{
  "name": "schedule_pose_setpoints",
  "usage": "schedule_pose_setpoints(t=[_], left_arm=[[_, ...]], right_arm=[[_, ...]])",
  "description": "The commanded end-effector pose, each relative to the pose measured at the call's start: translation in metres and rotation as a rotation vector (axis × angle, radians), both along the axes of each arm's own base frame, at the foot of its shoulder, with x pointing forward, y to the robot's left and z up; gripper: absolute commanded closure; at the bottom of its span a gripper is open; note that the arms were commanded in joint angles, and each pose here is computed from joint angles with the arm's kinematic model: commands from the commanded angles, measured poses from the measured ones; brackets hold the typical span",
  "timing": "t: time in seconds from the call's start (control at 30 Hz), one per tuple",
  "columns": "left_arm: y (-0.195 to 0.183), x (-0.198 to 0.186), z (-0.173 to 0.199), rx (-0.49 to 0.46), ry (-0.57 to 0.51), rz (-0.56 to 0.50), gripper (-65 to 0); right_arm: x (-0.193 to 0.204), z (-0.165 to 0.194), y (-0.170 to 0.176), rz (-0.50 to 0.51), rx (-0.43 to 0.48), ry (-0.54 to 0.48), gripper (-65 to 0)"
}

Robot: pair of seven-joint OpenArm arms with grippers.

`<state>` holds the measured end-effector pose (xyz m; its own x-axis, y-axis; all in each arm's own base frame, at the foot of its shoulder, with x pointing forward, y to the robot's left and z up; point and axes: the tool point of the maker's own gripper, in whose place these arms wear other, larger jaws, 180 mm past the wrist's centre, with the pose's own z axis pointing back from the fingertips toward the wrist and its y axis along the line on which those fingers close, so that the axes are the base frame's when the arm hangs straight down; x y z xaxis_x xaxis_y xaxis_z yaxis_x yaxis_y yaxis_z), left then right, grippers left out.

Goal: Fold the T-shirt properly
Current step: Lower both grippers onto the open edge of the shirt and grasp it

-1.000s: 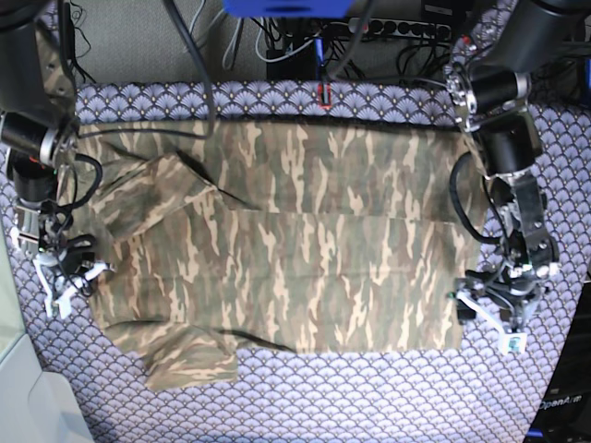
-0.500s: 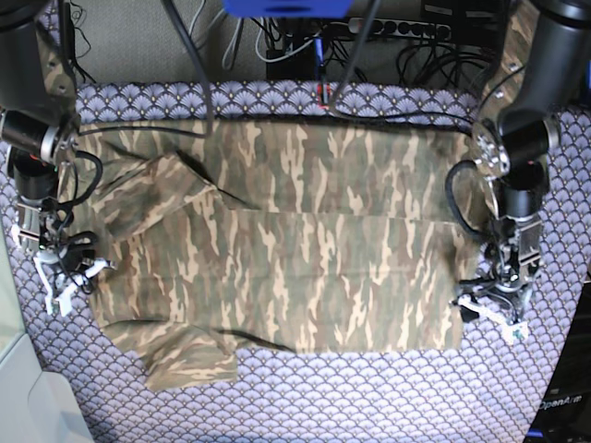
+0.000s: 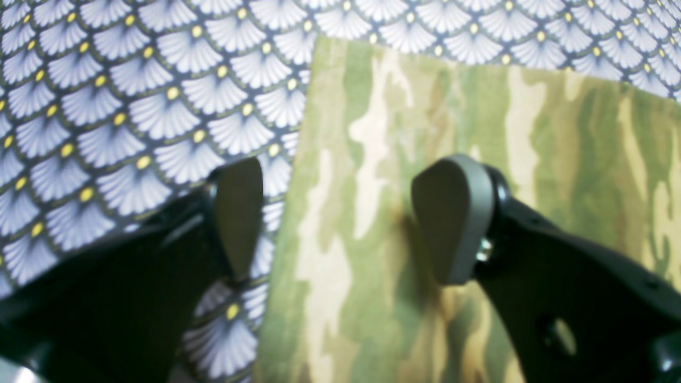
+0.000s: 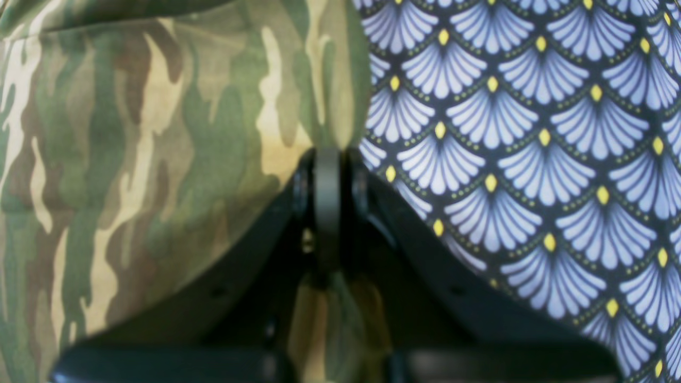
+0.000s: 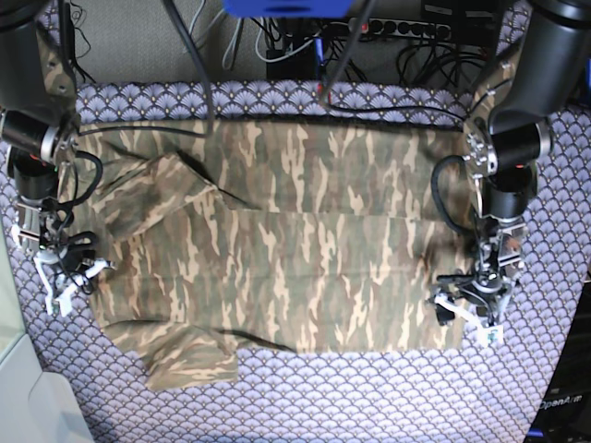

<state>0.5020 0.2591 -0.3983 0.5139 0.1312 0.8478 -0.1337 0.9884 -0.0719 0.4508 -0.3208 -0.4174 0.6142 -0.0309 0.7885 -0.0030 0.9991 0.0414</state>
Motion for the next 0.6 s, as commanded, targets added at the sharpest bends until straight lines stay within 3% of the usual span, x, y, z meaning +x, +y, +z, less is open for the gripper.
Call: schedule_pose_setpoints(t=[0.0, 0.23, 0.47, 0.57], left_arm=[[0.007, 0.012, 0.02, 0.005, -0.059, 0.014, -46.2], [0.011, 0.004, 0.009, -0.068, -0.043, 0.061, -46.2], [0.02, -0.009, -0.009, -0.076, -0.044, 0.092, -45.6], [0.018, -0.014, -0.017, -0.088, -0.028, 0.097, -37.9]], right_arm=[[0.015, 0.023, -0.008, -0.006, -0.005, -0.063, 0.0], [0.015, 0.023, -0.008, -0.006, -0.005, -0.063, 0.0], [0.015, 0.023, -0.008, -0.006, -0.005, -0.063, 0.0], [0.014, 0.022, -0.007, -0.006, -0.004, -0.061, 0.0]])
